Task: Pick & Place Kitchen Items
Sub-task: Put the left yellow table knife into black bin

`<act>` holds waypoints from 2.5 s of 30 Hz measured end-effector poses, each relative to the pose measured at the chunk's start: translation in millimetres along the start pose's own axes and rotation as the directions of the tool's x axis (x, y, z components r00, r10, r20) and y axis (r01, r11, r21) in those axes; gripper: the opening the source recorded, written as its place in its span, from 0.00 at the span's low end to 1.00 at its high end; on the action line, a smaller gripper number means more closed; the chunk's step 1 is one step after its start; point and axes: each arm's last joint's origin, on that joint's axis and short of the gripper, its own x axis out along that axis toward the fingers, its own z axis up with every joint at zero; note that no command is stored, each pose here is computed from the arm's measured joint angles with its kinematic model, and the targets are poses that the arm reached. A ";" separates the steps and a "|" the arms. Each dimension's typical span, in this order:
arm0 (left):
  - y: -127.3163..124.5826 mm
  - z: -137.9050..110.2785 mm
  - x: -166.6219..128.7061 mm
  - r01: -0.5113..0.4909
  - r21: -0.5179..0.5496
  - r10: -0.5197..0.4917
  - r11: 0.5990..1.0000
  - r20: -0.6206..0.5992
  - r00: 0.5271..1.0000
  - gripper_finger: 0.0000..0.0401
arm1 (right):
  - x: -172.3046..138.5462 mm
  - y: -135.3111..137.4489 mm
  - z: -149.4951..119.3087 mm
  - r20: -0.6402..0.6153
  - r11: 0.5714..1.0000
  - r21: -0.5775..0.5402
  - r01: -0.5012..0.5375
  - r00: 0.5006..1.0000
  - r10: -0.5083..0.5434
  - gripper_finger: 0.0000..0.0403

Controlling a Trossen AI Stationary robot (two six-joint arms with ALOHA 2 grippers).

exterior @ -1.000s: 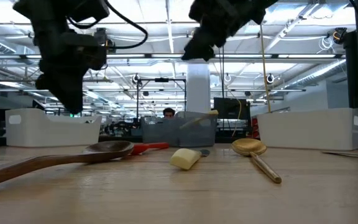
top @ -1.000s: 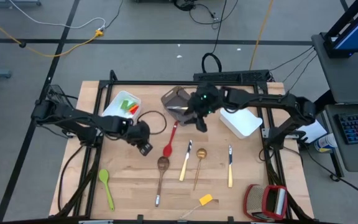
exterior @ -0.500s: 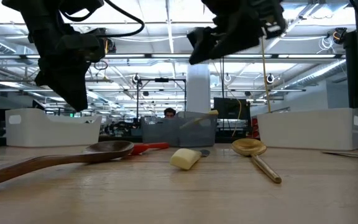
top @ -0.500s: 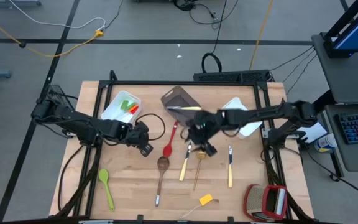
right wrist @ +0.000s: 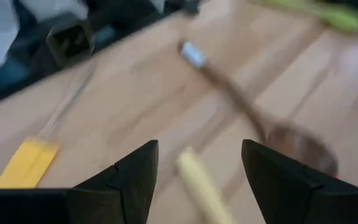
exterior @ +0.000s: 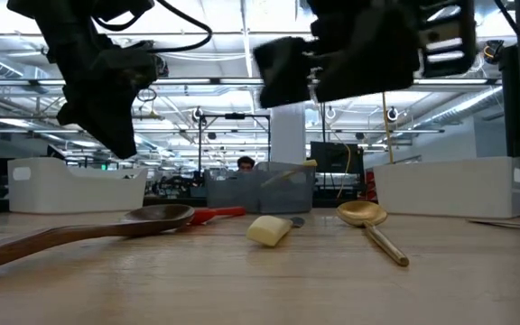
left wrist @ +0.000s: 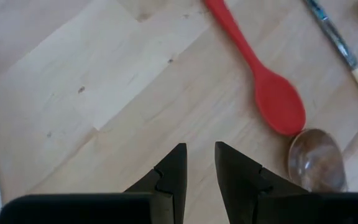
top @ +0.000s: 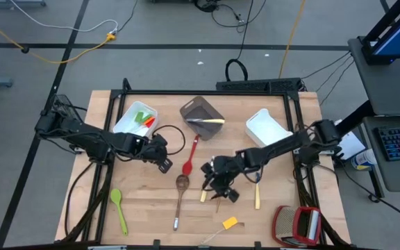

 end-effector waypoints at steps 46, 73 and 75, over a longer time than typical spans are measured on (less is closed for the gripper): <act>-2.4 2.0 0.0 0.016 0.120 -0.020 0.993 0.028 0.999 0.21 | -11.0 -61.6 -40.4 -0.039 0.988 -0.021 0.156 0.987 -0.157 0.13; -1.8 2.8 -0.2 -0.026 0.169 0.014 0.985 0.072 0.997 0.21 | -91.2 -132.5 -34.2 0.287 0.867 -0.171 0.468 0.865 -0.411 0.14; -1.7 3.0 -0.2 -0.030 0.169 0.017 0.985 0.077 0.997 0.21 | -90.2 -139.5 -41.7 0.326 0.869 -0.167 0.465 0.858 -0.396 0.14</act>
